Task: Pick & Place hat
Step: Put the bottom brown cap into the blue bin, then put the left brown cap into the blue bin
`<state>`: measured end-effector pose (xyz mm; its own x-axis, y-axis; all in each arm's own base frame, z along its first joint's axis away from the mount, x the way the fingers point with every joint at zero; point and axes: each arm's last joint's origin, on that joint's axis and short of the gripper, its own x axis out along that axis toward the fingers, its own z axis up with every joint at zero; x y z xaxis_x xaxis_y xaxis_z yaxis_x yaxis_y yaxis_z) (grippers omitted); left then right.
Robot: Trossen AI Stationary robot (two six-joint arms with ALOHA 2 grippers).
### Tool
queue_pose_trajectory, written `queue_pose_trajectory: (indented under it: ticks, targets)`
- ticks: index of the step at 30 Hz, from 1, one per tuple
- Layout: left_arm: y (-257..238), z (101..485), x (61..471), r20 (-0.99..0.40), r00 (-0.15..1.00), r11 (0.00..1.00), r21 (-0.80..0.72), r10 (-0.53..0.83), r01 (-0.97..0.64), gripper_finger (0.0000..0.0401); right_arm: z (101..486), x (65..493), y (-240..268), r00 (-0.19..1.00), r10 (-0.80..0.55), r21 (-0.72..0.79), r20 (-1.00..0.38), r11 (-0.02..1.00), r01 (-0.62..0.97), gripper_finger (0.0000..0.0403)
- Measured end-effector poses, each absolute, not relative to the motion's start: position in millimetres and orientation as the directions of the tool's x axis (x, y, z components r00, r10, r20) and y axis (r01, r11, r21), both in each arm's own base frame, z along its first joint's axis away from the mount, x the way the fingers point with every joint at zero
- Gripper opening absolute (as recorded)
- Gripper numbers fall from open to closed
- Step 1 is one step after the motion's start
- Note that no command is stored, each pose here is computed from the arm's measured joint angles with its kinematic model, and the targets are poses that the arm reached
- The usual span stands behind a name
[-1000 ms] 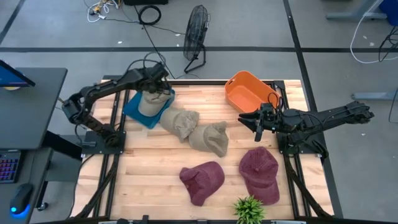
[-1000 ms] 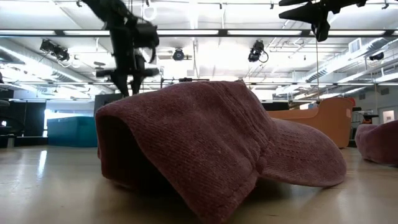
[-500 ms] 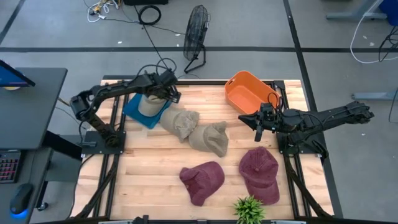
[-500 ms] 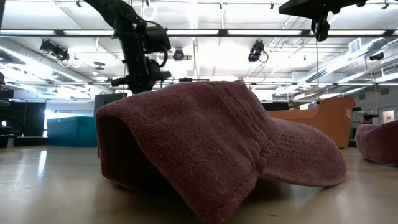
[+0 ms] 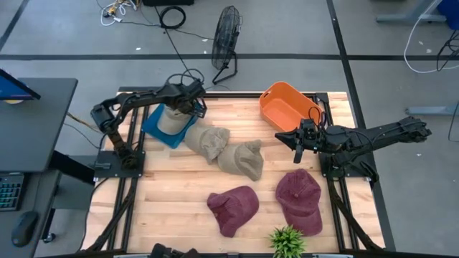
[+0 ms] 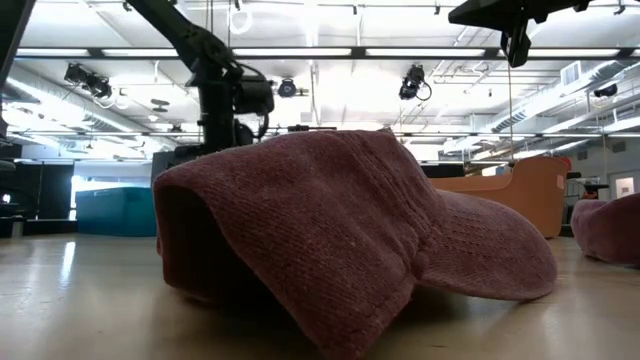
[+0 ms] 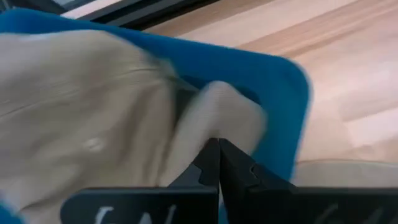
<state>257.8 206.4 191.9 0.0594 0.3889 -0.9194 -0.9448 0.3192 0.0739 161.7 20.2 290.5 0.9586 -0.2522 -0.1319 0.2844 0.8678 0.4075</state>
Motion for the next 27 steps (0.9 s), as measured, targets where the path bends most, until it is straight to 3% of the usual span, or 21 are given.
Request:
queue_pose_trajectory:
  ticks: [8, 14, 18, 21, 27]
  targets:
    - [207.0, 190.2, 264.5, -0.925, 0.079, 0.344, 0.058, 0.372, -0.937, 0.0001, 290.4, 161.6, 20.2, 0.958, -0.252, 0.407, -0.133, 0.868, 0.285, 0.0013]
    - [193.4, 255.9, 263.1, -0.885, 0.131, 0.383, 0.057, 0.446, -0.922, 0.0001, 290.3, 161.7, 20.2, 0.958, -0.252, 0.404, -0.133, 0.869, 0.285, 0.0009]
    - [169.7, 307.6, 259.9, -0.864, 0.275, 0.492, -0.036, 0.422, -0.870, 0.0005, 290.4, 161.6, 20.2, 0.959, -0.252, 0.404, -0.133, 0.869, 0.285, 0.0015]
    - [144.7, 330.0, 262.2, -0.847, 0.397, 0.595, -0.124, 0.354, -0.794, 0.0025, 290.4, 161.7, 19.8, 0.958, -0.254, 0.404, -0.133, 0.869, 0.287, 0.0024]
    - [92.3, 331.1, 274.7, -0.866, 0.458, 0.732, -0.177, 0.202, -0.658, 0.0105, 289.8, 161.8, 19.1, 0.956, -0.259, 0.404, -0.138, 0.867, 0.293, 0.0049]
